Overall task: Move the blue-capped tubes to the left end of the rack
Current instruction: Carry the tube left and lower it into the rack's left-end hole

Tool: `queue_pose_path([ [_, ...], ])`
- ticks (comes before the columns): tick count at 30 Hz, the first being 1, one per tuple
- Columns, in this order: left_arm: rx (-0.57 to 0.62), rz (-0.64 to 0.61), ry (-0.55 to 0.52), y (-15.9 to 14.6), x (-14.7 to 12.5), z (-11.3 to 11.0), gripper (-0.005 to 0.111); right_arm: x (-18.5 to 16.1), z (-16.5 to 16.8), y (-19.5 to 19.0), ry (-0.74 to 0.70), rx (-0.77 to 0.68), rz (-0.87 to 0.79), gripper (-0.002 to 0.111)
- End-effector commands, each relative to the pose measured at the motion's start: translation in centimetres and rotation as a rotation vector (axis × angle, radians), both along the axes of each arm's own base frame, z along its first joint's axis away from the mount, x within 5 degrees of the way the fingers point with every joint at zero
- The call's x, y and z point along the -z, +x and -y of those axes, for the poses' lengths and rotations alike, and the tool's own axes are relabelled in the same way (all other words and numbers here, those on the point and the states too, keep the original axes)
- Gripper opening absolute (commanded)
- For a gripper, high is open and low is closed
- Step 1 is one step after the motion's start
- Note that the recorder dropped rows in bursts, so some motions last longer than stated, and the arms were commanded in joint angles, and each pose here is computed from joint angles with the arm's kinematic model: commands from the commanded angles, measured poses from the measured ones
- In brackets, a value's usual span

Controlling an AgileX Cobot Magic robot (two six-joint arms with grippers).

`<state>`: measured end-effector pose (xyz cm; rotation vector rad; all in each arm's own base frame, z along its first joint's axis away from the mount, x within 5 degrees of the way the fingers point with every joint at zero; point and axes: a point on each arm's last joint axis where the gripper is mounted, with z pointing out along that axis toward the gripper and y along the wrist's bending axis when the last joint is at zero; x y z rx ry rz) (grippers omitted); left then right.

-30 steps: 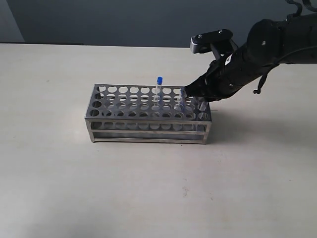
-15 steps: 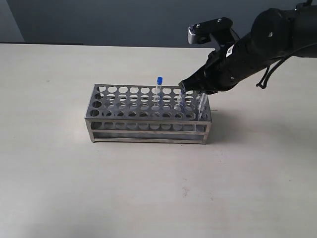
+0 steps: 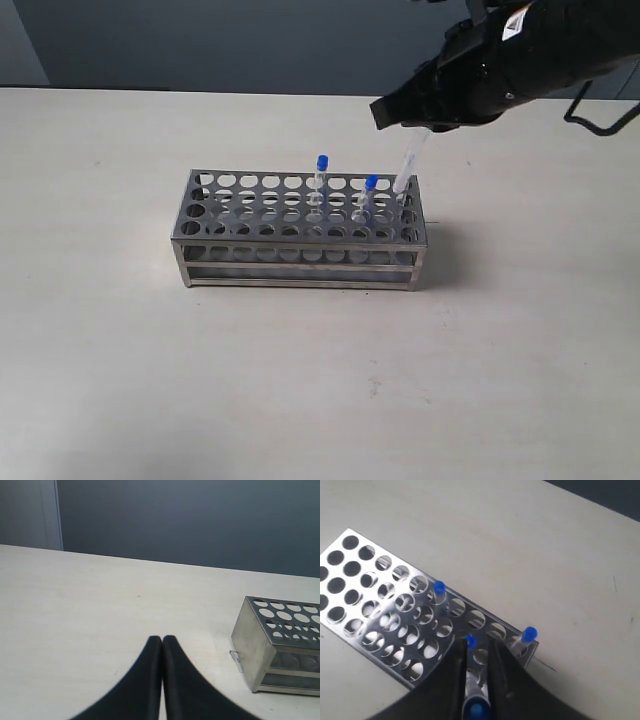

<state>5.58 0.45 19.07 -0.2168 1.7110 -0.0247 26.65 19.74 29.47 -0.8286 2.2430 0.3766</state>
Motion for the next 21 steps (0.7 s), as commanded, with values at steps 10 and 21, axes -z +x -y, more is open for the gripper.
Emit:
queue_pose_path([
  [10, 0.012, 0.006, 0.001, 0.0, -0.1, 0.1, 0.001, -1.3, -12.4, 1.8, -0.042, -0.358, 0.186, -0.001],
  [21, 0.012, 0.006, 0.001, 0.0, -0.1, 0.1, 0.001, 3.2, -20.0, 4.3, -0.118, -0.501, 0.144, -0.001],
])
